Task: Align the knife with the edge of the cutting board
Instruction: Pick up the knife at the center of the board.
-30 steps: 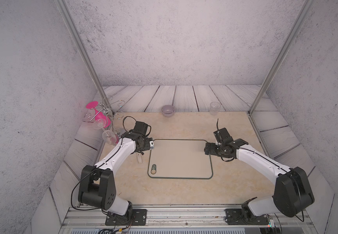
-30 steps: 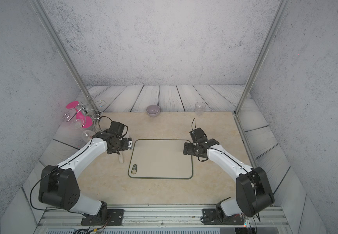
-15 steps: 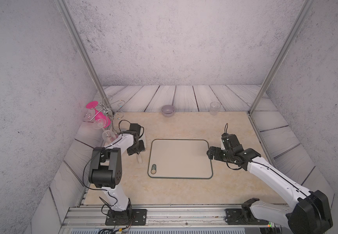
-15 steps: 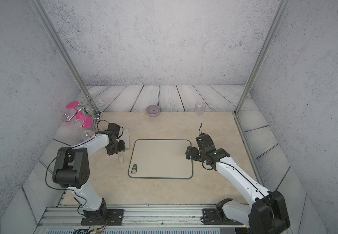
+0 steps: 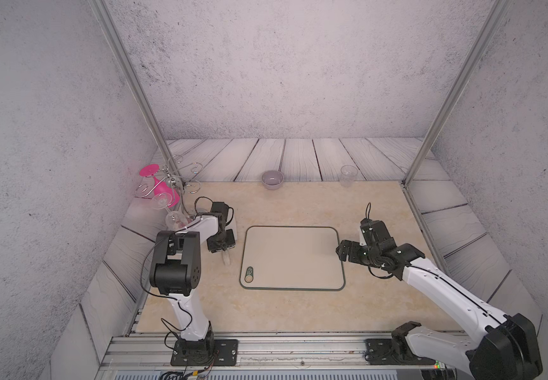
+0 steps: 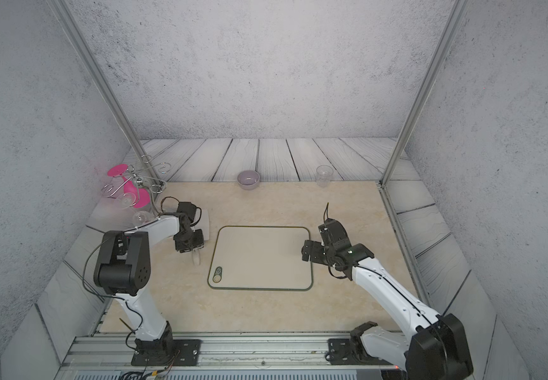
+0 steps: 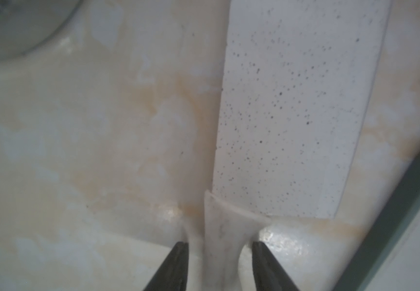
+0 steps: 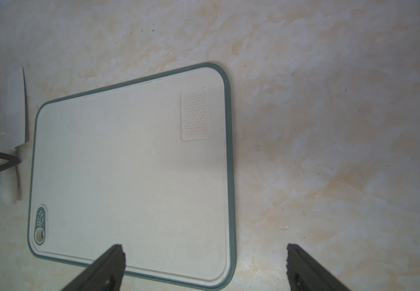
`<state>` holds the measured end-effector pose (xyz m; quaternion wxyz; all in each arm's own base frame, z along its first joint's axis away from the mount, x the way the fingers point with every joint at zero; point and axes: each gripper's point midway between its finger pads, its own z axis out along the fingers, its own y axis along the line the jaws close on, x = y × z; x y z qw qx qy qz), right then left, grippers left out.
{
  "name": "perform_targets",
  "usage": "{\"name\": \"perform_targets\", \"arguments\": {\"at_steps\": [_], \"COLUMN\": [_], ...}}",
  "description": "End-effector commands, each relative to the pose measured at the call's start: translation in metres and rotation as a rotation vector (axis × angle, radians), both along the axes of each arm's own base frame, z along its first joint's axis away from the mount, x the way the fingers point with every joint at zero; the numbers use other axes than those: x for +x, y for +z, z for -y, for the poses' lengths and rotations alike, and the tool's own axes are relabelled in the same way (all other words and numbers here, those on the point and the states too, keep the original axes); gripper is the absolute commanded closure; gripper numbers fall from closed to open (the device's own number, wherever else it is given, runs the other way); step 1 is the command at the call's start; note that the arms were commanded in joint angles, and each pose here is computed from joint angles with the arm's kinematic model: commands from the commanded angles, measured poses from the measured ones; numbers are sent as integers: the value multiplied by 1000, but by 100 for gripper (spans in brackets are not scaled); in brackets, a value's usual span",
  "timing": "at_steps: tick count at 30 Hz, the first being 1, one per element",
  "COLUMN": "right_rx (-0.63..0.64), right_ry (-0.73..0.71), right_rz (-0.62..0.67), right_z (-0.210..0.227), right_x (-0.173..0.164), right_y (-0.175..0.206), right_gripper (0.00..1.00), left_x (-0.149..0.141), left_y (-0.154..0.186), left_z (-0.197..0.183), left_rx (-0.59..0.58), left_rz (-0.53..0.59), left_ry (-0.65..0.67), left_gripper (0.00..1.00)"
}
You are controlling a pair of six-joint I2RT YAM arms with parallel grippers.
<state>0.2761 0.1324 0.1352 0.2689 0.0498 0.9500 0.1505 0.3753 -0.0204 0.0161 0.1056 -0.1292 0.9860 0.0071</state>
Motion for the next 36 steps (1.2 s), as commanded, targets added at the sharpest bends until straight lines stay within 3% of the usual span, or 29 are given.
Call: {"name": "perform_targets", "arguments": {"at_steps": [1, 3, 8, 13, 24, 36], "right_rx": [4, 4, -1, -5, -22, -56], "right_ry": [-10, -11, -18, -22, -57, -118], "right_rz": [-7, -5, -3, -5, -2, -1], "right_z": [2, 2, 4, 5, 11, 25], "right_x": [-3, -3, -3, -3, -2, -9], "right_y": [1, 1, 1, 0, -3, -7], "right_gripper": [1, 1, 1, 1, 1, 1], "left_x": [-2, -3, -4, -5, -4, -14], "left_y": [-8, -11, -13, -9, 21, 53], "left_z": [1, 1, 3, 2, 13, 37], "left_rx": [-11, -15, -24, -9, -3, -43], "left_rz": [-43, -58, -67, -55, 12, 78], "left_ry": [-4, -5, -7, -9, -17, -30], "left_gripper": [52, 55, 77, 92, 100, 100]}}
